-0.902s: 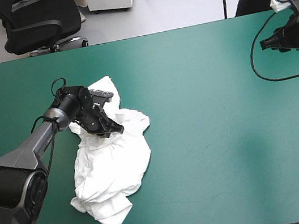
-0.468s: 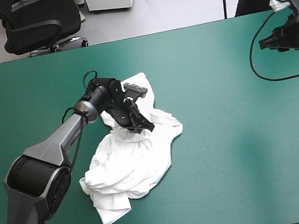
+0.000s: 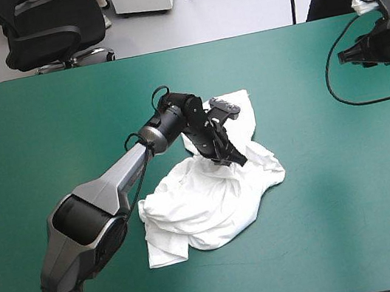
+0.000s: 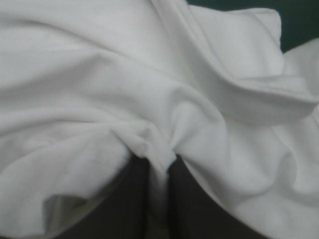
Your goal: Fold the cloth
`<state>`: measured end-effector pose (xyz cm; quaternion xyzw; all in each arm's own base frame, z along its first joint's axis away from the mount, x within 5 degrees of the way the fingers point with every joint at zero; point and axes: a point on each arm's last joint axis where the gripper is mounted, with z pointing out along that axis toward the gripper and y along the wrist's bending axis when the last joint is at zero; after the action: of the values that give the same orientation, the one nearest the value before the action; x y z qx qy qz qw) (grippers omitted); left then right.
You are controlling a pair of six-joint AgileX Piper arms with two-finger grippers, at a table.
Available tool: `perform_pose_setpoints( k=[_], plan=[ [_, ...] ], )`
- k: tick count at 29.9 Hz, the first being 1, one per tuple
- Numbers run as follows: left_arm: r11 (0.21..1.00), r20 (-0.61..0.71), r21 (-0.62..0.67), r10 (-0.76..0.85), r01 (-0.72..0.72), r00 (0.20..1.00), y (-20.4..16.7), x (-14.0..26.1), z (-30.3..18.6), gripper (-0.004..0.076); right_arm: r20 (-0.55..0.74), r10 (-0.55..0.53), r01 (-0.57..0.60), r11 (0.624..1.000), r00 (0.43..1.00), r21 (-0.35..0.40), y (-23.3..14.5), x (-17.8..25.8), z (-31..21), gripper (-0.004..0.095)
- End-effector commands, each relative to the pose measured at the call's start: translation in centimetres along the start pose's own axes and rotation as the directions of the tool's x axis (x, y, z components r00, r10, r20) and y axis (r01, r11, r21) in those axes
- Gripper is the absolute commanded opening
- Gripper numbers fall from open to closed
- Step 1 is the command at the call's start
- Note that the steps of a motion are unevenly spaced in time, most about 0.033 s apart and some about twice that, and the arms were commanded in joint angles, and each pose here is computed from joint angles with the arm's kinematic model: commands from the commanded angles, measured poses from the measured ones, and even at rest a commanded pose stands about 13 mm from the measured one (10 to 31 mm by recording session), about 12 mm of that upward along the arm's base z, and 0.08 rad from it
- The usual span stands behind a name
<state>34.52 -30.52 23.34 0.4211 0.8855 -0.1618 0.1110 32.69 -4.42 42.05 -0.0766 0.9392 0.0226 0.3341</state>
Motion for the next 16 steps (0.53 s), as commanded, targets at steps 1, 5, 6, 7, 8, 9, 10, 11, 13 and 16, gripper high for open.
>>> perform_pose_setpoints(
  k=[1, 5, 6, 7, 8, 9, 10, 11, 13, 16],
  plan=[
    [1.0, 0.125, 0.021, 0.02, -0.022, 0.992, -1.6, -1.2, -3.7, -0.0018, 0.119, -0.013, 0.01, 1.0, 0.993, 0.023, 0.3, -0.8, -2.8, 0.0391],
    [1.0, 0.137, 0.022, -0.002, -0.001, 0.991, -1.6, -1.5, -4.4, -0.0002, 0.122, -0.009, 0.007, 1.0, 0.993, 0.011, 0.4, -0.9, -2.7, 0.0391],
    [1.0, 0.136, 0.021, 0.003, -0.006, 0.991, -1.6, -1.6, -4.7, 0.0029, 0.122, -0.013, 0.011, 1.0, 0.992, 0.011, 0.4, -0.9, -2.7, 0.0391],
    [1.0, 0.137, 0.02, 0.004, -0.006, 0.991, -1.6, -1.7, -5.0, 0.0067, 0.122, -0.017, 0.015, 1.0, 0.992, 0.012, 0.4, -0.9, -2.7, 0.0391],
    [1.0, 0.139, 0.02, 0.004, -0.006, 0.99, -1.7, -1.8, -5.3, 0.0129, 0.122, -0.019, 0.018, 1.0, 0.992, 0.012, 0.4, -0.9, -2.7, 0.0391],
    [1.0, 0.147, 0.016, 0.008, -0.011, 0.989, -1.7, -1.9, -5.7, 0.0203, 0.122, -0.019, 0.018, 1.0, 0.992, 0.012, 0.4, -0.9, -2.7, 0.0391],
    [1.0, 0.154, 0.016, 0.012, -0.015, 0.988, -1.8, -2.1, -6.1, 0.0267, 0.122, -0.019, 0.018, 1.0, 0.992, 0.012, 0.4, -0.9, -2.7, 0.0391],
    [1.0, 0.168, 0.013, 0.017, -0.019, 0.986, -2.0, -2.2, -6.6, 0.0368, 0.122, -0.019, 0.018, 1.0, 0.992, 0.011, 0.4, -0.9, -2.7, 0.0391],
    [1.0, 0.185, 0.005, 0.016, -0.017, 0.983, -2.1, -2.2, -7.6, 0.0498, 0.12, -0.019, 0.018, 1.0, 0.993, 0.01, 0.4, -0.9, -2.7, 0.0391],
    [1.0, 0.212, -0.02, 0.003, 0.001, 0.977, -1.7, -1.7, -9.9, 0.0577, 0.117, -0.021, 0.02, 1.0, 0.993, 0.009, 0.4, -0.8, -2.7, 0.0391]
  ],
)
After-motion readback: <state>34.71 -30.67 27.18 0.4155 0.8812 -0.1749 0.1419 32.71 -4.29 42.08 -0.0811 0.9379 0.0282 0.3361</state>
